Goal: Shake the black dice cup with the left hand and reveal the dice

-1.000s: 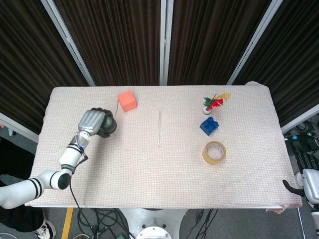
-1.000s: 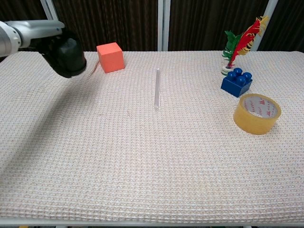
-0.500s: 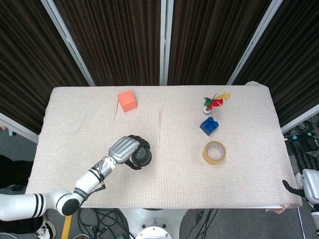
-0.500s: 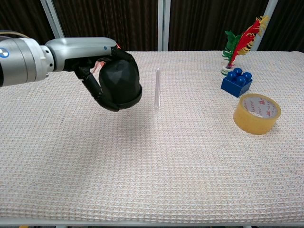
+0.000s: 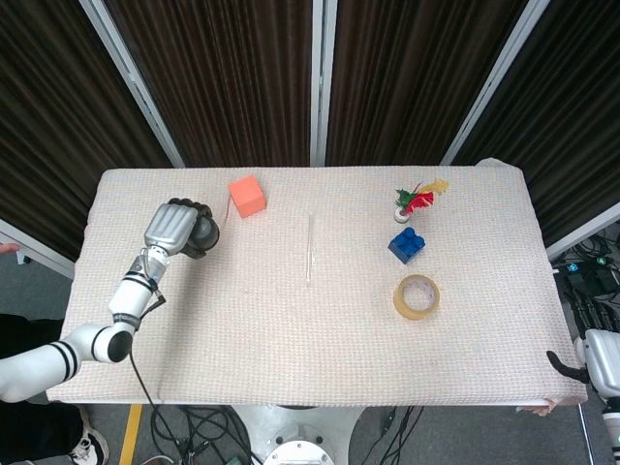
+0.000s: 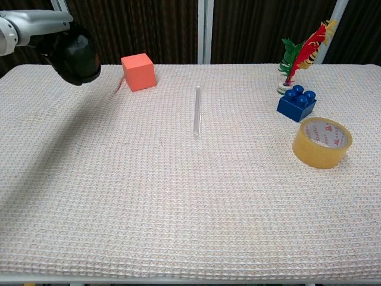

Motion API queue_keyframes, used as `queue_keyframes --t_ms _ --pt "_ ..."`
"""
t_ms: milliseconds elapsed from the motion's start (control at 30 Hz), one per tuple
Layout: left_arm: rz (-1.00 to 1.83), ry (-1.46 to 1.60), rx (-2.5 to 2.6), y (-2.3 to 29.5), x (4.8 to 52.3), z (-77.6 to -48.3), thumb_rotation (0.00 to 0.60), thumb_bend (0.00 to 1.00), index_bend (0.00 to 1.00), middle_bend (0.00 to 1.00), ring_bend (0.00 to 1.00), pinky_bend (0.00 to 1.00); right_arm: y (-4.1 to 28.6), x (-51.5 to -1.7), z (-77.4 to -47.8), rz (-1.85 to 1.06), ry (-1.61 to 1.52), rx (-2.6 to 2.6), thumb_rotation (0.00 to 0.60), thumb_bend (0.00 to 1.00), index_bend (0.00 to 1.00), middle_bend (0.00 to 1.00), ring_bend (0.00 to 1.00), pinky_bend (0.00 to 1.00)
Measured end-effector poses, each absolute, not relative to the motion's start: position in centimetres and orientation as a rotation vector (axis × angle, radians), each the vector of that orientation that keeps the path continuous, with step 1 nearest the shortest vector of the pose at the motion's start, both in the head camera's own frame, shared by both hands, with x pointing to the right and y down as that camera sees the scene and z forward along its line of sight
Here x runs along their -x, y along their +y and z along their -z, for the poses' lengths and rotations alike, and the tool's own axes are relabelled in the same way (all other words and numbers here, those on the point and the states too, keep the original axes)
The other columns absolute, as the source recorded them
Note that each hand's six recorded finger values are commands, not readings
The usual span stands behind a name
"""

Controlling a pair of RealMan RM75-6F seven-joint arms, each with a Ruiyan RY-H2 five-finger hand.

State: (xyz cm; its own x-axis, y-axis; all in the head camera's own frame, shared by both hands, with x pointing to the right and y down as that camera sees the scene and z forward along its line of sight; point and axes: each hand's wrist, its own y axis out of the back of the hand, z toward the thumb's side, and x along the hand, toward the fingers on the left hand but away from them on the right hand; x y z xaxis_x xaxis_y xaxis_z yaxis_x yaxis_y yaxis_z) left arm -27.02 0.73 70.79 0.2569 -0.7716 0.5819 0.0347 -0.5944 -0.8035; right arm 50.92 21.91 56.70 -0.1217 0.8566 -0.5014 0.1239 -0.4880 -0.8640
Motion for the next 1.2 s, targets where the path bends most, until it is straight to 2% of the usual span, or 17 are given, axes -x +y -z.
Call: queue_keyframes --t_ms 133,267,367,433,533,633,767,867,933,1033,1200 --pt "1.281 0.556 1.91 4.6 23.0 -70.5 0.6 0.24 0.43 0.51 0.25 0.23 21.9 -51.0 -56.8 -1.668 -1.1 1.586 0.6 0.16 0.0 0.0 0.0 0.0" --pt "1.079 0.514 2.118 9.4 16.4 -67.7 0.6 0.24 0.43 0.51 0.25 0.23 21.9 -51.2 -56.9 -1.673 -1.101 1.587 0.6 0.16 0.0 0.0 0.0 0.0" --pt "1.022 0.541 2.201 10.6 14.3 -66.1 0.6 0.24 0.43 0.51 0.25 0.23 21.9 -51.2 -57.0 -1.677 -1.1 1.587 0.6 0.16 0.0 0.0 0.0 0.0" --pt "1.027 0.569 2.207 10.2 14.1 -65.9 0.6 0.24 0.43 0.51 0.25 0.23 21.9 -51.2 -57.0 -1.678 -1.099 1.587 0.6 0.16 0.0 0.0 0.0 0.0" --pt "1.103 0.627 2.147 8.0 15.7 -67.0 0.6 0.24 0.43 0.51 0.25 0.23 21.9 -51.1 -57.1 -1.68 -1.098 1.585 0.6 0.16 0.0 0.0 0.0 0.0" --pt "1.235 0.685 1.982 4.2 20.1 -68.9 0.6 0.24 0.43 0.51 0.25 0.23 21.9 -51.0 -57.2 -1.682 -1.093 1.588 0.6 0.16 0.0 0.0 0.0 0.0" --pt "1.33 0.708 1.796 0.8 24.7 -69.9 0.6 0.24 0.43 0.51 0.25 0.23 22.0 -50.8 -57.2 -1.677 -1.086 1.594 0.6 0.16 0.0 0.0 0.0 0.0" --pt "1.334 0.682 1.763 0.7 25.4 -70.2 0.6 0.24 0.43 0.51 0.25 0.23 22.0 -50.9 -57.1 -1.676 -1.091 1.591 0.6 0.16 0.0 0.0 0.0 0.0" --pt "1.31 0.652 1.792 1.7 24.6 -70.3 0.6 0.24 0.43 0.51 0.25 0.23 22.0 -51.0 -57.2 -1.679 -1.092 1.593 0.6 0.16 0.0 0.0 0.0 0.0" --pt "1.22 0.59 1.919 5.0 21.2 -69.8 0.6 0.24 0.43 0.51 0.25 0.23 22.1 -51.0 -57.4 -1.685 -1.086 1.6 0.6 0.16 0.0 0.0 0.0 0.0" --pt "1.049 0.557 2.188 10.7 15.1 -66.9 0.6 0.24 0.43 0.51 0.25 0.23 22.1 -51.1 -57.5 -1.684 -1.09 1.599 0.6 0.16 0.0 0.0 0.0 0.0"
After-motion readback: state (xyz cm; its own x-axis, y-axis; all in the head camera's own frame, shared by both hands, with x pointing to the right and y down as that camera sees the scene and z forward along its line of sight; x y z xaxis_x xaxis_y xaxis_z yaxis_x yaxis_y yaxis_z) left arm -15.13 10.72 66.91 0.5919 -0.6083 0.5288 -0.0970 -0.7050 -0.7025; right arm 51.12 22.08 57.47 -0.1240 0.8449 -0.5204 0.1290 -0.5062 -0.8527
